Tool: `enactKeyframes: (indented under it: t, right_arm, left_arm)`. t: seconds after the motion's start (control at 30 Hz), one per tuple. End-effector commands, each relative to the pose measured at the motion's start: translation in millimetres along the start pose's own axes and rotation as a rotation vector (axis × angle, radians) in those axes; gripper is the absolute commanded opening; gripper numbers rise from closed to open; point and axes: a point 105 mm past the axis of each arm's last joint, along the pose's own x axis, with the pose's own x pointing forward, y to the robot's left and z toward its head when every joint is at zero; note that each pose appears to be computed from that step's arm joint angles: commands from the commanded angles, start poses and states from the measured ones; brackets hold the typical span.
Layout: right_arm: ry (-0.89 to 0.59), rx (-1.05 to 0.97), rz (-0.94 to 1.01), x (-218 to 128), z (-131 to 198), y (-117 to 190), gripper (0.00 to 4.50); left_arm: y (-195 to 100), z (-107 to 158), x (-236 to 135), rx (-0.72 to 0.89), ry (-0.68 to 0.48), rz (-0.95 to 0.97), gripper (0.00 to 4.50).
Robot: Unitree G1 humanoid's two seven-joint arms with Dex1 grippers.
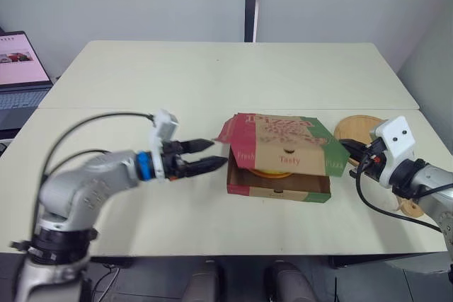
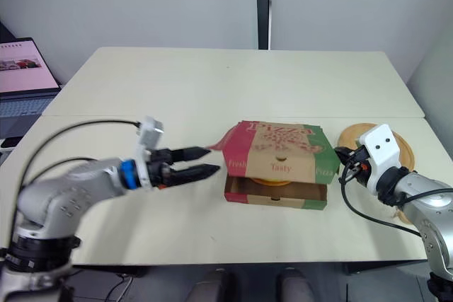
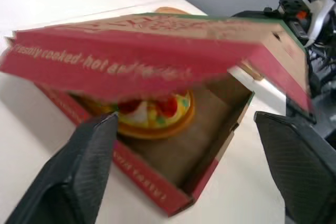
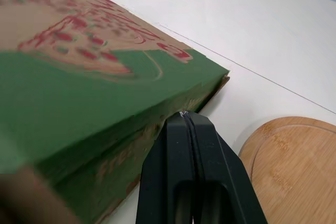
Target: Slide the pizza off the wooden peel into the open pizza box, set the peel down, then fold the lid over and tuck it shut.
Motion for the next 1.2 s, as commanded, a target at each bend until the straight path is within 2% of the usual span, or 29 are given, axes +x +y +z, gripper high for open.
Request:
enactKeyframes:
  t: [0.03,0.2,0.23,0.27,0.37,0.43,0.47,0.57,0.67,0.87,1.1,1.2]
  right_arm:
    - [-0.038,-0.024,-0.005,-0.4,8.4,-1.6,0.0]
    - [-0.041,-0.023,0.001,1.1,8.3,-0.1,0.0]
    - [-0.042,-0.023,0.002,1.3,8.2,0.2,0.0]
    - [-0.042,-0.023,0.003,1.6,8.0,0.8,0.0]
    - [-0.043,-0.022,0.007,1.8,8.0,2.0,0.0]
    - [-0.043,-0.022,0.008,1.5,8.1,2.0,0.0]
    - [-0.043,-0.023,0.008,1.3,8.2,2.0,0.0]
    - [-0.045,-0.024,0.009,1.2,8.9,1.8,0.0]
    - [-0.045,-0.023,0.011,1.6,9.2,1.7,0.0]
    - [-0.047,-0.022,0.015,2.8,9.8,1.7,0.0]
    - [-0.056,-0.016,0.02,5.0,12.1,2.9,0.0]
    - [-0.063,-0.012,0.022,5.8,13.6,3.8,0.0]
  left_arm:
    - [4.1,26.7,-13.4,0.025,-0.045,-0.036,4.2]
    - [50.7,50.5,-9.7,0.151,-0.121,0.169,4.2]
    - [58.8,50.9,-8.2,0.187,-0.115,0.204,3.82]
    - [64.2,46.7,-6.8,0.26,-0.076,0.22,3.65]
    - [71.5,25.2,-4.9,0.52,0.068,0.214,2.71]
    - [69.5,17.9,-1.3,0.623,0.077,0.189,2.1]
    - [64.7,14.3,1.2,0.618,0.066,0.151,1.79]
    - [58.7,13.5,4.1,0.602,0.023,0.126,1.79]
    - [54.2,11.8,8.5,0.628,0.002,0.114,2.33]
    - [37.9,11.4,25.1,0.631,-0.06,0.083,4.22]
    - [43.1,-1.4,38.8,0.678,-0.044,0.155,4.22]
    - [43.4,-3.4,45.7,0.674,-0.059,0.175,3.69]
